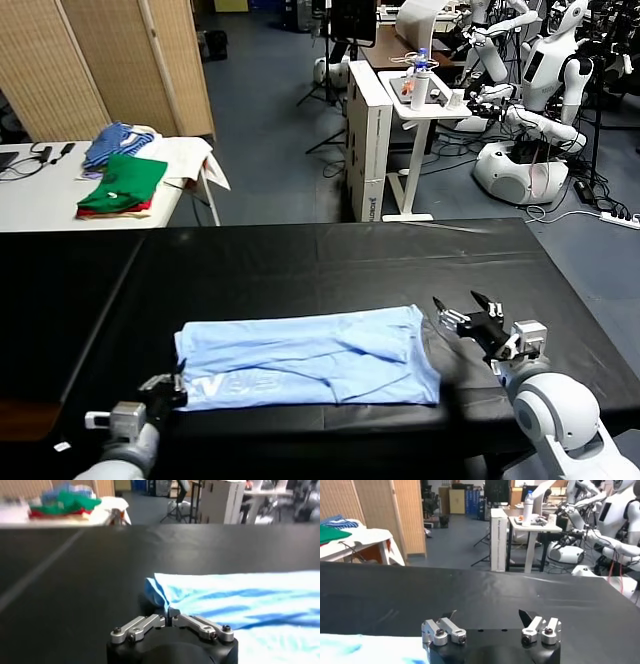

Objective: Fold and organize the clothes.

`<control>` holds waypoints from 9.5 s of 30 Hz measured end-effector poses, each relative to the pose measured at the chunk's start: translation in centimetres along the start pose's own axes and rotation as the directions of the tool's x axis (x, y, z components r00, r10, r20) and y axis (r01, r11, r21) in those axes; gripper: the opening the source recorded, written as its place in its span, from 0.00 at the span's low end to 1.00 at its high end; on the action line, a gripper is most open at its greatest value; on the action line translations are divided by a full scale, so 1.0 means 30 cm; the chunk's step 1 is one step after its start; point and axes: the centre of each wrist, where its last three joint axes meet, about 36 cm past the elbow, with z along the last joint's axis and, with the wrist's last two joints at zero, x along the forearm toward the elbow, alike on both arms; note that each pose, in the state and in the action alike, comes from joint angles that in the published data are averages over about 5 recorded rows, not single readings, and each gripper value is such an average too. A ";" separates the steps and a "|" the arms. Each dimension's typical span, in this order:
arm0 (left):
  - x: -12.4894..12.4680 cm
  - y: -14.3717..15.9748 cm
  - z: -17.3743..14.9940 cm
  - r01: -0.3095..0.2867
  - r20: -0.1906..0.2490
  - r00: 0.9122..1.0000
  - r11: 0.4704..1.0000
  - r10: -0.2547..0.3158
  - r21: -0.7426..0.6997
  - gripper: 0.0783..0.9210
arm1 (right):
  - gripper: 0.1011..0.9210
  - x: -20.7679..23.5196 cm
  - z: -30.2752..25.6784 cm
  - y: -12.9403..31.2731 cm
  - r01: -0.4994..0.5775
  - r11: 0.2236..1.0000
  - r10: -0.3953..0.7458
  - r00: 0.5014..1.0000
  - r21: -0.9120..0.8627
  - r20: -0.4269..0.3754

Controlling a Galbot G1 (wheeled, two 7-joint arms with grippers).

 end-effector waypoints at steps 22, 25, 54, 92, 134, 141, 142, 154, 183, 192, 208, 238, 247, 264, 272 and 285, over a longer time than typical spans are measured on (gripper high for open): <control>0.075 0.026 -0.201 -0.128 0.031 0.992 0.935 0.125 0.330 0.11 | 0.98 0.056 0.034 0.003 -0.042 0.999 0.042 0.999 0.008 0.009; 0.083 -0.049 -0.236 -0.224 0.061 0.974 0.875 0.219 0.429 0.11 | 0.98 0.079 0.045 -0.006 -0.057 0.998 0.057 0.998 0.009 0.002; 0.024 -0.454 -0.317 -0.542 0.186 0.808 0.582 0.559 0.606 0.11 | 0.98 0.138 0.123 -0.003 -0.102 0.995 0.103 0.993 0.008 -0.053; -0.038 -0.647 -0.300 -0.577 0.249 0.780 0.508 0.573 0.639 0.94 | 0.98 0.119 0.105 0.067 0.112 0.992 -0.111 0.994 0.052 -0.019; -0.072 -0.245 -0.092 -0.247 0.195 0.962 0.907 0.189 0.340 0.98 | 0.98 -0.020 0.096 0.267 0.231 0.965 -0.235 0.972 0.128 0.022; -0.077 -0.278 -0.057 -0.269 0.176 0.961 0.865 0.213 0.424 0.98 | 0.98 0.036 0.051 0.217 0.188 0.975 -0.196 0.978 0.117 0.064; -0.075 -0.283 -0.055 -0.275 0.172 0.960 0.855 0.220 0.440 0.98 | 0.98 0.039 0.048 0.214 0.184 0.976 -0.192 0.979 0.117 0.067; -0.098 -0.310 -0.049 -0.314 0.152 0.948 0.738 0.280 0.597 0.98 | 0.98 0.056 0.045 0.204 0.163 0.981 -0.171 0.982 0.106 0.082; -0.103 -0.308 -0.050 -0.312 0.156 0.947 0.688 0.281 0.655 0.12 | 0.98 0.049 0.080 0.222 0.145 0.983 -0.155 0.984 0.110 0.083; -0.090 -0.208 -0.053 -0.242 0.167 0.968 0.865 0.187 0.439 0.12 | 0.98 0.048 0.090 0.214 0.134 0.983 -0.144 0.986 0.123 0.078; 0.026 0.317 -0.159 0.018 0.182 0.983 0.999 -0.022 0.026 0.12 | 0.98 0.016 0.123 0.239 0.147 0.984 -0.155 0.985 0.103 0.073; 0.004 -0.349 -0.236 -0.296 0.178 0.955 0.827 0.238 0.478 0.12 | 0.98 0.070 0.138 0.210 0.091 0.989 -0.099 0.993 0.116 0.064; -0.006 -0.491 -0.223 -0.351 0.190 0.936 0.796 0.296 0.493 0.15 | 0.98 0.057 0.112 0.233 0.163 0.986 -0.164 0.986 0.031 0.019; -0.001 -0.374 -0.217 -0.412 0.305 0.903 0.814 0.304 0.409 0.98 | 0.98 -0.051 0.083 0.396 0.381 0.892 -0.424 0.893 -0.245 -0.154; 0.013 -0.312 -0.187 -0.348 0.275 0.927 0.854 0.254 0.386 0.98 | 0.98 -0.106 0.116 0.512 0.429 0.861 -0.483 0.857 -0.271 -0.179; 0.030 -0.266 -0.171 -0.300 0.255 0.943 0.872 0.212 0.388 0.98 | 0.17 -0.123 0.148 0.527 0.433 0.850 -0.493 0.854 -0.300 -0.164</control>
